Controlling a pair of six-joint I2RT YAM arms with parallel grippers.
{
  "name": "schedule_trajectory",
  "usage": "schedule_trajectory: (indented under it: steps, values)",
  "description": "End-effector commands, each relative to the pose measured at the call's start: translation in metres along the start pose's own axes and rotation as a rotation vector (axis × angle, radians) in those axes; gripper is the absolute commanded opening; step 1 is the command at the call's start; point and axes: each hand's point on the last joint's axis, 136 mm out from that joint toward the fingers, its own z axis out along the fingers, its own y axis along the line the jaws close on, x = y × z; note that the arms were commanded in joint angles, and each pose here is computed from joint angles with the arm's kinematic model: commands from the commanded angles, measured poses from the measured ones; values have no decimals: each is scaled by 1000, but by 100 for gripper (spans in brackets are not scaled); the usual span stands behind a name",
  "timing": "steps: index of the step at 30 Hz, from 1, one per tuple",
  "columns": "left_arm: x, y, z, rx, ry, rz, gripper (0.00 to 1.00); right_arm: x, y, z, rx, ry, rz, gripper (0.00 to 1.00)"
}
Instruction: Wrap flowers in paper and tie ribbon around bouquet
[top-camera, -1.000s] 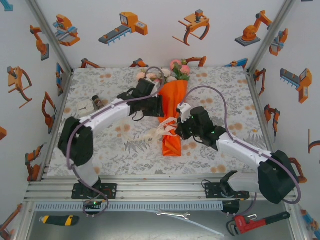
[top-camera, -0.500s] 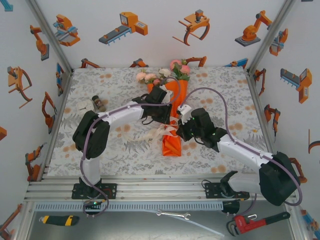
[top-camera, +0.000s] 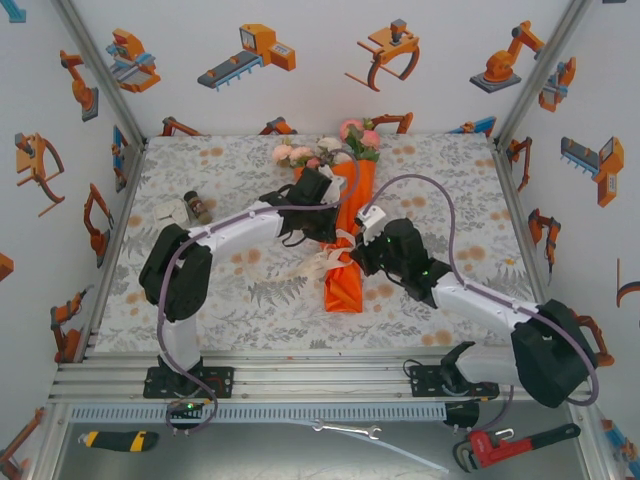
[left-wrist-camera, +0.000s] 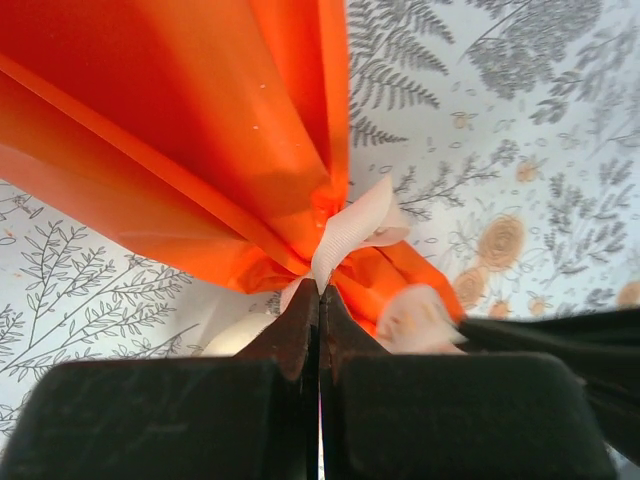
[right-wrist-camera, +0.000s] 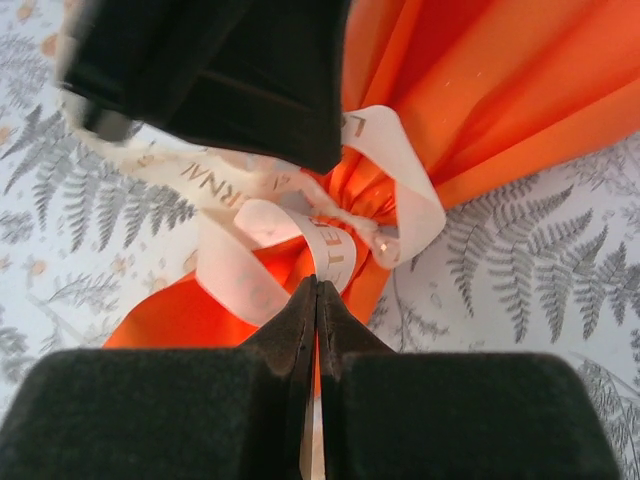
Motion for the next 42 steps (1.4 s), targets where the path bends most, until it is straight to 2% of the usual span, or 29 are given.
schedule_trajectory:
  steps: [1,4,12,17,22,25,28,31,33,36,38,42]
  values:
    - [-7,-14,-21,52,-31,-32,0,-29,-14,3,92,-194,-80,8]
    - [0,-11,-23,40,-19,-46,0,-32,-24,7,154,-215,-110,10]
    - [4,-12,-23,58,-22,-90,1,-37,-22,16,147,-259,-129,18]
    - [1,-16,-23,80,-29,-96,2,-30,-27,23,178,-235,-144,39]
    - [5,-13,-24,69,-19,-96,2,-27,-30,19,201,-228,-163,55]
    - [5,-12,-25,68,-24,-95,2,-33,-24,11,155,-221,-54,60]
    - [3,-14,-25,79,-28,-94,2,-33,-21,6,132,-127,115,60]
    - [1,-15,-26,83,-32,-94,2,-21,-32,-2,210,-23,391,55]
    - [0,-15,-26,79,-34,-92,2,-2,-38,-10,289,46,672,47]
    - [-1,-14,-26,80,-38,-96,2,16,-24,-13,279,101,921,45]
    - [-3,-14,-25,81,-40,-98,2,19,-18,-11,267,96,971,45]
    - [-3,-15,-23,86,-31,-100,3,22,-15,-4,280,130,959,43]
